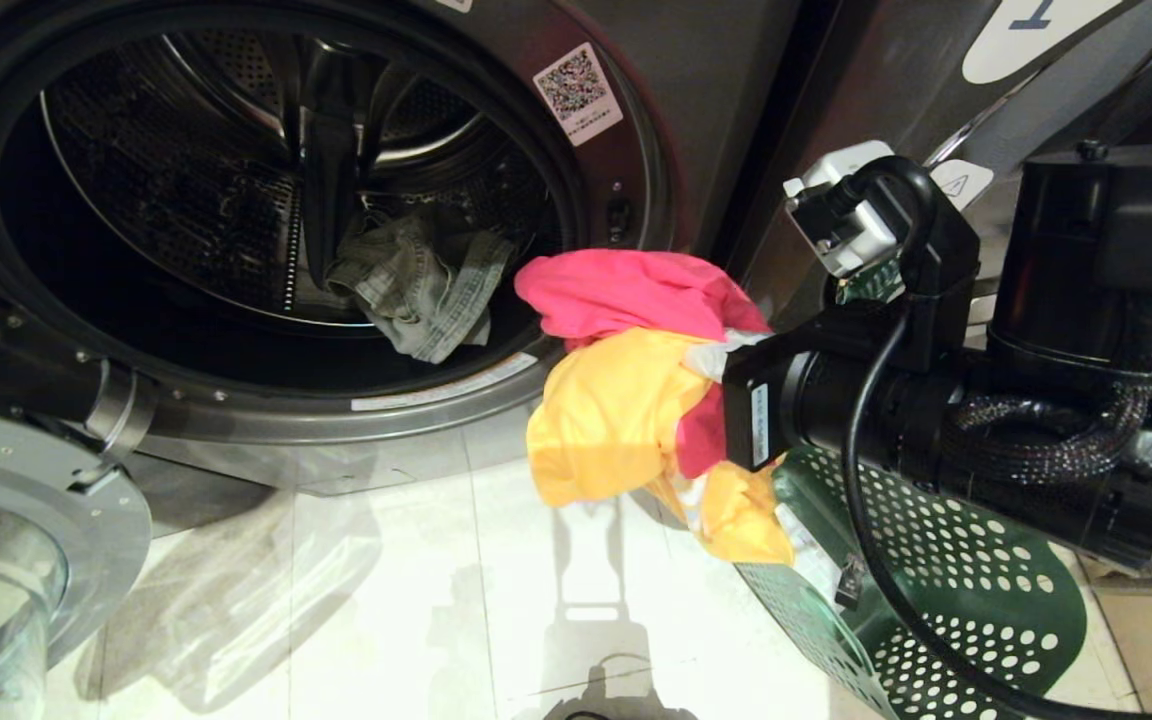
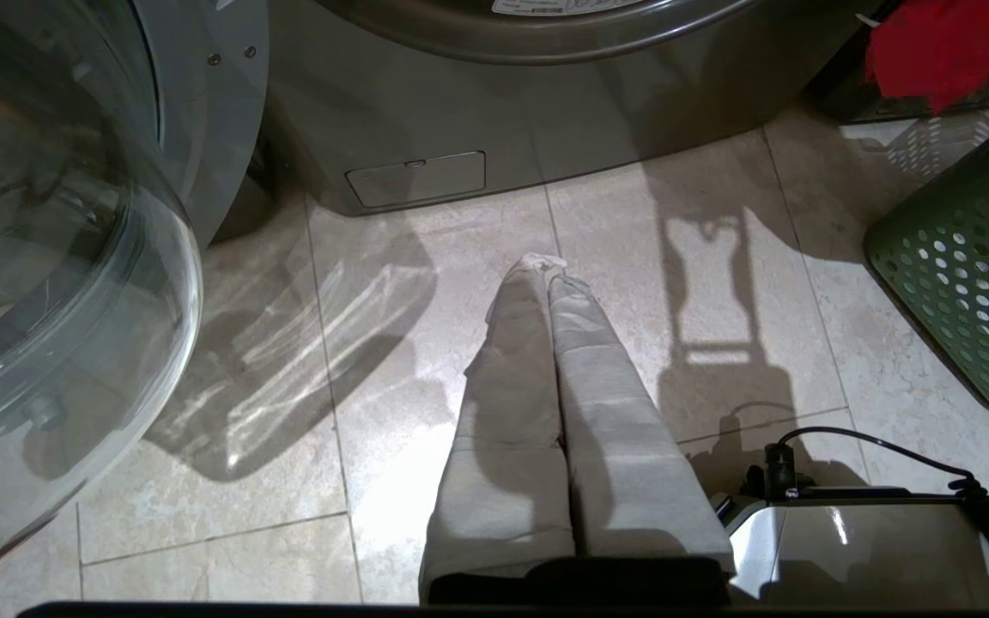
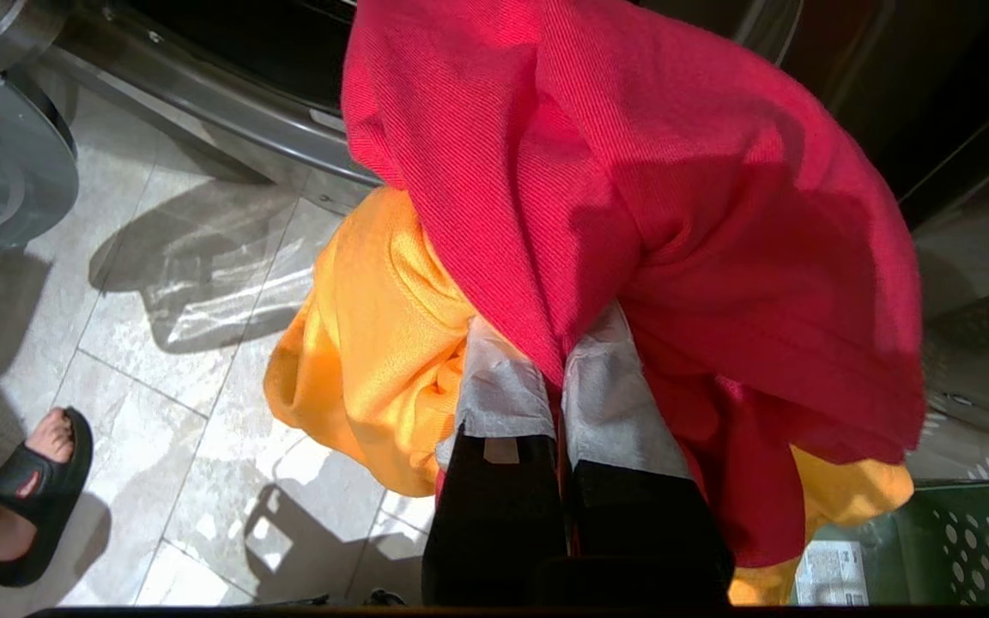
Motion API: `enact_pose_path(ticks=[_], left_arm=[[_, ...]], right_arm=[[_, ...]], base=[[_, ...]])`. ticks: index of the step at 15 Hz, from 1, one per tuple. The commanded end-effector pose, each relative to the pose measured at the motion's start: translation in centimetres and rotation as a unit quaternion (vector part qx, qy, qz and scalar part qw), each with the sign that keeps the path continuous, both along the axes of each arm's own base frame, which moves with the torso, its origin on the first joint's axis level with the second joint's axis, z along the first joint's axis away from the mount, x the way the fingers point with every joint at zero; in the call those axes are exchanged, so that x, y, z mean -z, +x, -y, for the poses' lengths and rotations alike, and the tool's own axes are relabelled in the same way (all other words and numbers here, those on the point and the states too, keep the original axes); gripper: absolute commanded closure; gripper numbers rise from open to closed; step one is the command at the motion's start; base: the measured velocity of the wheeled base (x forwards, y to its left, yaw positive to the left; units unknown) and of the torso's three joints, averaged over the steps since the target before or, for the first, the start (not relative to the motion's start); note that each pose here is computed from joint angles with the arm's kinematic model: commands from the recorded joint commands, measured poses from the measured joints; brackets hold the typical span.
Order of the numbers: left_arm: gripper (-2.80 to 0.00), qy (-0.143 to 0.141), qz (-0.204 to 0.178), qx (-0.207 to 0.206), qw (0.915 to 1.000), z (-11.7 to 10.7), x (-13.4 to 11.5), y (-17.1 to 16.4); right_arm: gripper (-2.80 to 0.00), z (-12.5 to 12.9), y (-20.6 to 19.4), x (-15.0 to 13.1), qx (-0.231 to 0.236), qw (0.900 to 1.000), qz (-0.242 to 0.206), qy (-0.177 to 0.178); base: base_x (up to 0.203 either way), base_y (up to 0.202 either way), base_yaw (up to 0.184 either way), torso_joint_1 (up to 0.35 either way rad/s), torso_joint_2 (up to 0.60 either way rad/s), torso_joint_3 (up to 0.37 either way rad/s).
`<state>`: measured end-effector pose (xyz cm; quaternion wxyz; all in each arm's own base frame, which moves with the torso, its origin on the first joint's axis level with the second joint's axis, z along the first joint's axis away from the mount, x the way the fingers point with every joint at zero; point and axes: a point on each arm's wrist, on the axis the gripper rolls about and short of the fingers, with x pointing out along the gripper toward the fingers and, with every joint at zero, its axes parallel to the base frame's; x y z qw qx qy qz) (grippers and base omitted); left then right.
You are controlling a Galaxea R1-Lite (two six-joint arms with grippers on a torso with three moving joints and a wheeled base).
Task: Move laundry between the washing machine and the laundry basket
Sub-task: Pick a cloth and place it into the basket
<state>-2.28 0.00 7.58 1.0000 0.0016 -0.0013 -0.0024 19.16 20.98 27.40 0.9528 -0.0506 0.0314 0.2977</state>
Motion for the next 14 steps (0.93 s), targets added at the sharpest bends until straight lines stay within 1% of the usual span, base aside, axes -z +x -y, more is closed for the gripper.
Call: enact_pose_path(ticks=[1,9,11,14], left_arm=[[0.00,0.000,-0.001,0.000,1.0000,0.00,-0.01,0.01],[0.00,0.000,-0.001,0.000,1.0000,0.00,-0.01,0.01],[0.00,0.000,0.000,0.000,1.0000,0.00,0.00,0.00],[0.00,0.000,-0.001,0.000,1.0000,0.00,-0.01,0.01]], right_arm=[[0.00,-0.15,0.14,0.25,0.001,1.000,-0.002,-0.003],[0.00,-0.17,0.16,0.40,0.001,1.000,-0.003,-0.004],[0.00,-0.16,0.17,0.43,0.003,1.000,-0.003,-0.004],[0.00,-0.16,0.16,0.48,0.003,1.000,-0.003,-0.005]], base=[[0.000,0.000,0.000,0.000,0.00,0.000],[0.000,0.000,0.000,0.000,0.00,0.000],[0.004,-0.007,0.101,0.001,0.00,0.004],[0.000,-0.006,0.172,0.003,0.00,-0.001]])
